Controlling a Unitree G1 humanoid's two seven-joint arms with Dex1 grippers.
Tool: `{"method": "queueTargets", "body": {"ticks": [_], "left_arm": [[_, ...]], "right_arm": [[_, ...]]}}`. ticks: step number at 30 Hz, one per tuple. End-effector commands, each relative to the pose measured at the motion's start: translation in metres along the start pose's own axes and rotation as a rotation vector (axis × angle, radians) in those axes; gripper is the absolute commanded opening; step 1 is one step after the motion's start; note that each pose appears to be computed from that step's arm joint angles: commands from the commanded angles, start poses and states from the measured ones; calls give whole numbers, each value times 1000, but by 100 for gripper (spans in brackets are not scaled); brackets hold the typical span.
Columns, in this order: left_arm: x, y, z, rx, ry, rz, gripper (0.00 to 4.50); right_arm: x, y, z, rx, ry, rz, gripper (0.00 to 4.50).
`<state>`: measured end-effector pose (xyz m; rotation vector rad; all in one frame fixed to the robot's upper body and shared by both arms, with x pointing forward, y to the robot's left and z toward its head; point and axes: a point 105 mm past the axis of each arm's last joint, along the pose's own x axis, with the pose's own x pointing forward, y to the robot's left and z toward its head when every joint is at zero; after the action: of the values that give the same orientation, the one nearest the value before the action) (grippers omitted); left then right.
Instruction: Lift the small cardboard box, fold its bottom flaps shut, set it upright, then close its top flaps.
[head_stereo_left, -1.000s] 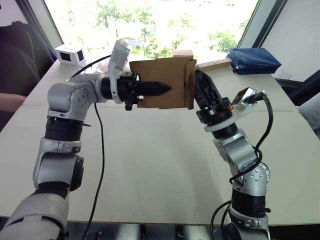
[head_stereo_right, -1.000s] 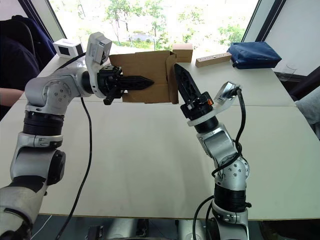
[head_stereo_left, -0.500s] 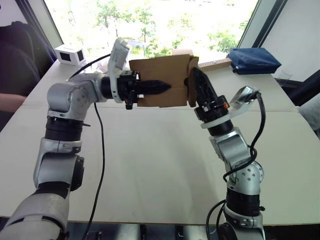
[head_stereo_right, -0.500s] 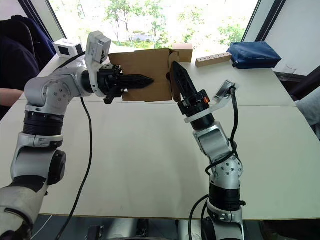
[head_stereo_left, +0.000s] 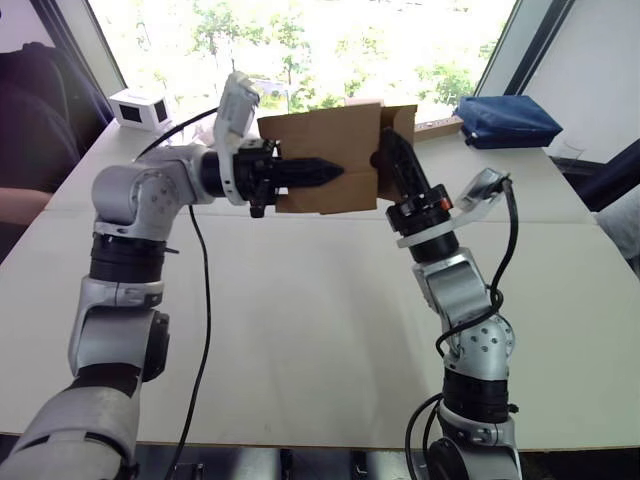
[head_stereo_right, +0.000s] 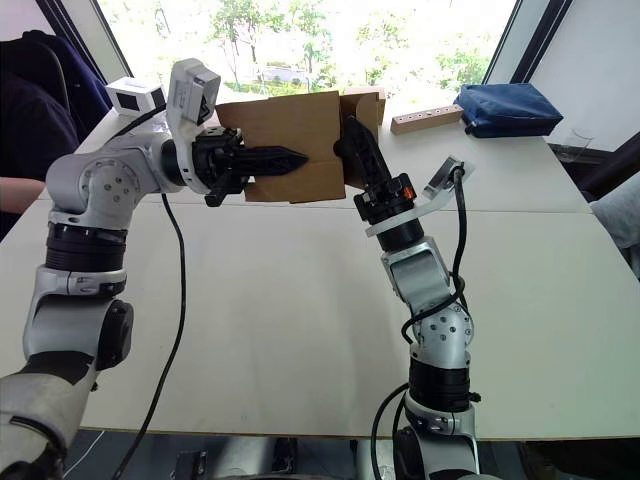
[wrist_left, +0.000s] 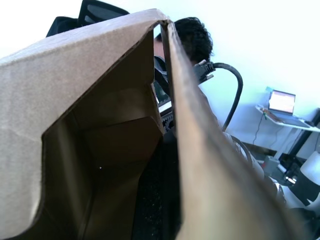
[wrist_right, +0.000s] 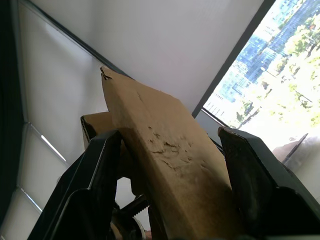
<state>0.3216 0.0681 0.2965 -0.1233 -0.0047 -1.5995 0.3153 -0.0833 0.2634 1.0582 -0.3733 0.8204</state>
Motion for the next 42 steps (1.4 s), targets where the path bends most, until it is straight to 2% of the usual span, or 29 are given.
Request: {"method": "queueTargets", "body": {"ticks": [1,7,17,28,37,42], "left_arm": [[2,-6,11,46,-26,-21,0],[1,-5,11,45,-28,-16,0],[0,0,13,30,-56,2,0],[0,0,12,21,-57,0,0],[5,-1,11,5,-82,-4,0],[5,-1,9,4,-81,0,0]], "right_arm": [[4,24,-8,-51,54,116,316],[3,29,-7,-65,48,146,316],[-2,41,2,27,-5,201,316],[-1,34,9,68,-60,157,316],[12,30,-12,-16,-38,95,316],[13,28,-14,-51,-46,72,316]]}}
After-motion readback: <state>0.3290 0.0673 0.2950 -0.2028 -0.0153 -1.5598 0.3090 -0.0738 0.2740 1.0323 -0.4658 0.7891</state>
